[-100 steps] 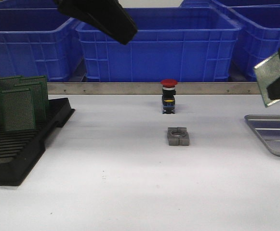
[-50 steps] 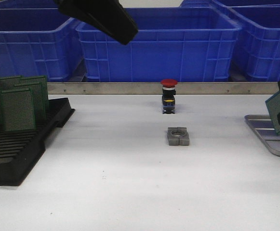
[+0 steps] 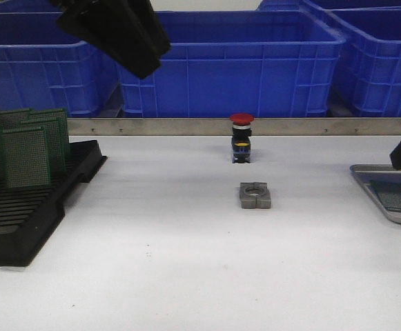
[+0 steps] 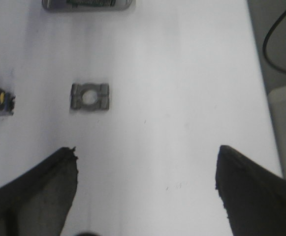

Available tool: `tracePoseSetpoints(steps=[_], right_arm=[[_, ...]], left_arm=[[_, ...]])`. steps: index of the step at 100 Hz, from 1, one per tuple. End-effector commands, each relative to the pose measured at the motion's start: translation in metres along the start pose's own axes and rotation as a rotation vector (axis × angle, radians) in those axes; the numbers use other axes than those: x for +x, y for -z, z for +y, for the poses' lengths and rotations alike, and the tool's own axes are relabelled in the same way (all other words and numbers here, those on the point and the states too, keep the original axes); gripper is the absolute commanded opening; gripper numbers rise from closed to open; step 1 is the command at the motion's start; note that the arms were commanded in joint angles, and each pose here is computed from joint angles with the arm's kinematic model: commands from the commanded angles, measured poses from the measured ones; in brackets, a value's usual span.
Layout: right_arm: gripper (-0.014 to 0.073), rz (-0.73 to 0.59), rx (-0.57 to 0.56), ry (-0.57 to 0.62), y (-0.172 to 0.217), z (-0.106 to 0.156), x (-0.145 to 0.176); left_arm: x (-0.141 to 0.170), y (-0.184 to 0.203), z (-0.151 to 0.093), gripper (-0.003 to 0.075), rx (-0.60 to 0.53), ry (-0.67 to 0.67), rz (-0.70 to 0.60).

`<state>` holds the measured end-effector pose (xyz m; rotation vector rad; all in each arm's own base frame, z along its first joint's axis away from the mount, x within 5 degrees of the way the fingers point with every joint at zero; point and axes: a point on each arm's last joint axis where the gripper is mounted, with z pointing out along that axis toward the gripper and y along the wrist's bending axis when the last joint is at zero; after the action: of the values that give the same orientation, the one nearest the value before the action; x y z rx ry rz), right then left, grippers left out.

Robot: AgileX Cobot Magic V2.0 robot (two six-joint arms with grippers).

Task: Place circuit board on tray
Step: 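Carry the board with the right gripper and lay it on the silver tray, then lower the left gripper into the rack and grasp another green board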

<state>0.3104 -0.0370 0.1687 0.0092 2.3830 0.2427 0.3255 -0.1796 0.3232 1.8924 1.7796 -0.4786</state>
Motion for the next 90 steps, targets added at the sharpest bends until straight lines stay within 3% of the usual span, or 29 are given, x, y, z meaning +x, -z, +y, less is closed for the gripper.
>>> tracePoseSetpoints(steps=[1,18,48,90], right_arm=[[0.0610,-0.081,-0.007,0.022,0.017,0.003,-0.019],[0.0610,-0.091,-0.012,0.021,0.019,0.005,-0.020],[0.0610,-0.091,-0.025,0.019,0.019,0.006,-0.020],[0.0610,-0.091,-0.056,0.016,0.019,0.009,-0.020]], left_arm=[[-0.001,0.027,-0.003,0.0547,-0.061,-0.055,0.086],[0.030,0.040,0.012,0.0547,-0.180,0.043,0.275],[0.071,0.066,0.023,0.0547,-0.216,0.185,0.297],[0.091,0.053,0.035,0.0547,-0.197,0.188,0.397]])
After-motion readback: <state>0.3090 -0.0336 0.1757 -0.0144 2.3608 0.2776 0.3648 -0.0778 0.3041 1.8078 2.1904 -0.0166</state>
